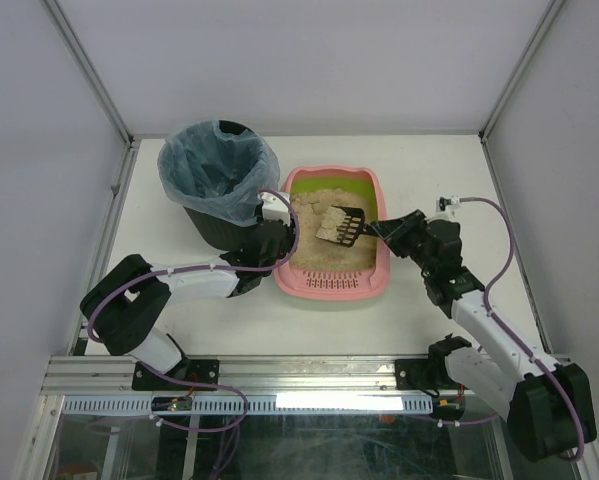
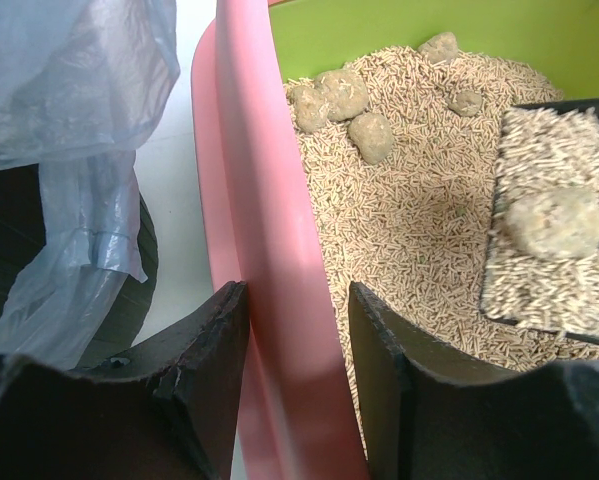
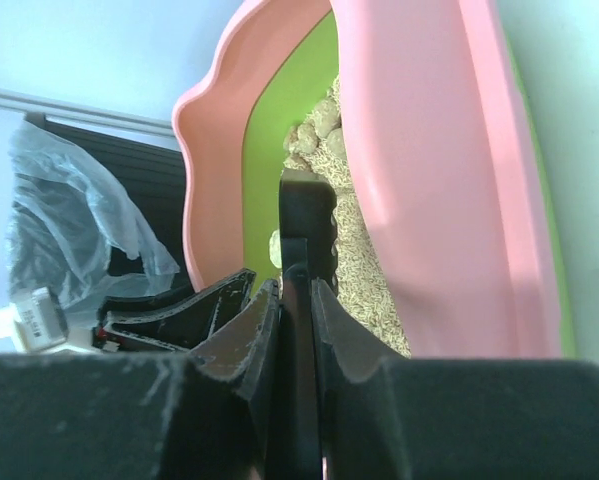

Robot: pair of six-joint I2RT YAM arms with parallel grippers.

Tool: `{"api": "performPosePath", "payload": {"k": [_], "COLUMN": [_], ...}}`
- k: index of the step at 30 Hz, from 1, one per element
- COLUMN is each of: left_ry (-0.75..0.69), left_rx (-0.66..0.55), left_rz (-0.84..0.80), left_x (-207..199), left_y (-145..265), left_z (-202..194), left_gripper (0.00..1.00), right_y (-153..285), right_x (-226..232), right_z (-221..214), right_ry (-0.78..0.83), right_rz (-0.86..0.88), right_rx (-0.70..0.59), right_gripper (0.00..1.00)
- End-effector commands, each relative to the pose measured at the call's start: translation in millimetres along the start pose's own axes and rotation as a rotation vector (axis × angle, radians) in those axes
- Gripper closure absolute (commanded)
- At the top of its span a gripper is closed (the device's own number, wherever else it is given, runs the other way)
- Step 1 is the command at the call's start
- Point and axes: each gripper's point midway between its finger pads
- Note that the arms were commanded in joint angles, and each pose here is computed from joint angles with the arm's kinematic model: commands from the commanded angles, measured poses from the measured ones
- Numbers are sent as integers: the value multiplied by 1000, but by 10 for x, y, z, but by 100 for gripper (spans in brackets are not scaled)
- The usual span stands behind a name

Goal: Clean the litter box

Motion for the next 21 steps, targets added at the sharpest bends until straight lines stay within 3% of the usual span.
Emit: {"api": "performPosePath", "payload": {"k": [1, 7, 10, 14, 18, 21], "left_ry": [50, 52, 52, 51, 52, 49], "left_rx": [-25, -21, -23, -28, -27, -17], "left_rz": [-166, -171, -170, -163, -166, -176], "left_x": [-450, -455, -457, -433, -440, -472], "left_y": [55, 57, 59, 71, 67, 53], "left_z": [146, 135, 144, 155, 150, 127], "left_gripper": [57, 57, 57, 57, 57, 57], "right_y": [192, 264, 212, 247, 227, 236], "right_x": [383, 297, 454, 144, 517, 200], "right_z": [281, 394, 274, 478, 341, 487], "right_ry": [-82, -241, -226, -357, -246, -364], "right_rz": [188, 247, 330, 283, 399, 300], "right_rx": [-102, -139, -37, -143, 13, -95], "right_gripper": [100, 100, 100, 100, 100, 100]}}
Point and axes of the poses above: each gripper's point midway between its finger pads, its own y axis back along the fingers, its own x axis along the line the jaws close on, z = x × y, and after that the axes turned 2 degrees about y, right-handed
